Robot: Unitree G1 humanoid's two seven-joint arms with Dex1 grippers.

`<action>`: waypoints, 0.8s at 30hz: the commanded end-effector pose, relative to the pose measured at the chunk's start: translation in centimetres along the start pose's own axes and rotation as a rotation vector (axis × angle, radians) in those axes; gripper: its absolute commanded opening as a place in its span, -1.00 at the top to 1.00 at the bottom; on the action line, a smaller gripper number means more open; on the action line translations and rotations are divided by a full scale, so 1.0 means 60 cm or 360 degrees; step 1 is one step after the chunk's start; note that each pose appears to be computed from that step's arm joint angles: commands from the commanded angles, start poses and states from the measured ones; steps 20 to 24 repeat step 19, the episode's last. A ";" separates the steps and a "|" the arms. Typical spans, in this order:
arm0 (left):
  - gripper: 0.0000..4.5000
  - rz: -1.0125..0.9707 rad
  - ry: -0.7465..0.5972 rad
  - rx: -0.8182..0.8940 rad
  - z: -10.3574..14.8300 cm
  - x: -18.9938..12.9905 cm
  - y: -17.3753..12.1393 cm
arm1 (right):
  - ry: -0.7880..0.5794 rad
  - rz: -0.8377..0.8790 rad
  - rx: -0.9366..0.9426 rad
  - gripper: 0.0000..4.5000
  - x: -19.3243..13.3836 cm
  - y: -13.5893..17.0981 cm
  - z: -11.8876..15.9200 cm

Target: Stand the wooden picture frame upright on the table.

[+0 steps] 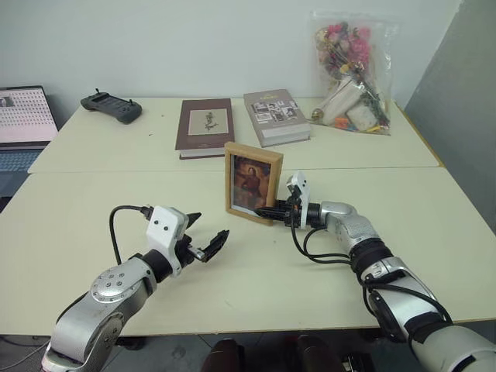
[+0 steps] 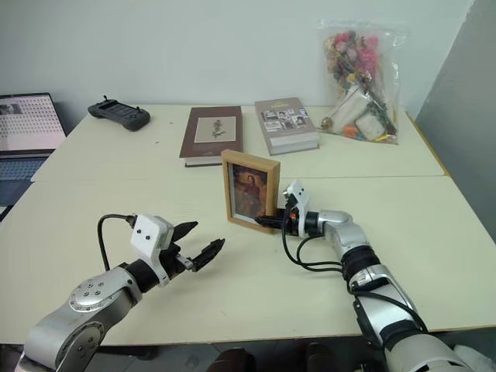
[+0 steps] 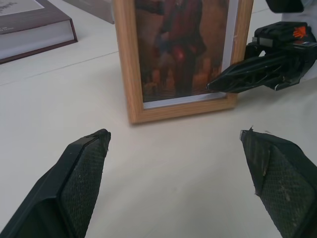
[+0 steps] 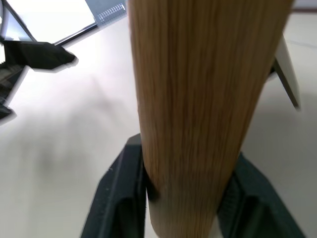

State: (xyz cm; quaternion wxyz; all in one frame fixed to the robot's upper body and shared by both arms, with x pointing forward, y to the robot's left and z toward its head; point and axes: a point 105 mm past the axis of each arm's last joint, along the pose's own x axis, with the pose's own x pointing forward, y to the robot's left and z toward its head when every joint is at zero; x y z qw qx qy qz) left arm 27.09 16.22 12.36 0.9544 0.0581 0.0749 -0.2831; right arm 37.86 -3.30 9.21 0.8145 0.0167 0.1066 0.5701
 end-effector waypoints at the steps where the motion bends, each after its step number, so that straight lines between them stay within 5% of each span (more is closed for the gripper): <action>1: -1.00 -0.0035 -0.0060 0.0049 0.016 0.005 -0.004 | -0.0046 -0.0029 -0.0056 -0.25 -0.018 -0.007 0.009; 8: -1.00 -0.0075 0.0047 0.0072 0.010 0.009 0.024 | 0.0146 -0.0181 -0.0261 -0.99 -0.111 -0.022 -0.015; 17: -1.00 -0.0066 0.0159 0.0108 0.060 -0.005 0.131 | 0.0046 -0.0197 -0.0350 -0.99 -0.201 0.041 0.114; 24: -1.00 -0.0105 0.0171 0.0119 0.069 -0.004 0.142 | 0.0026 -0.0185 -0.0340 -0.99 -0.201 0.056 0.130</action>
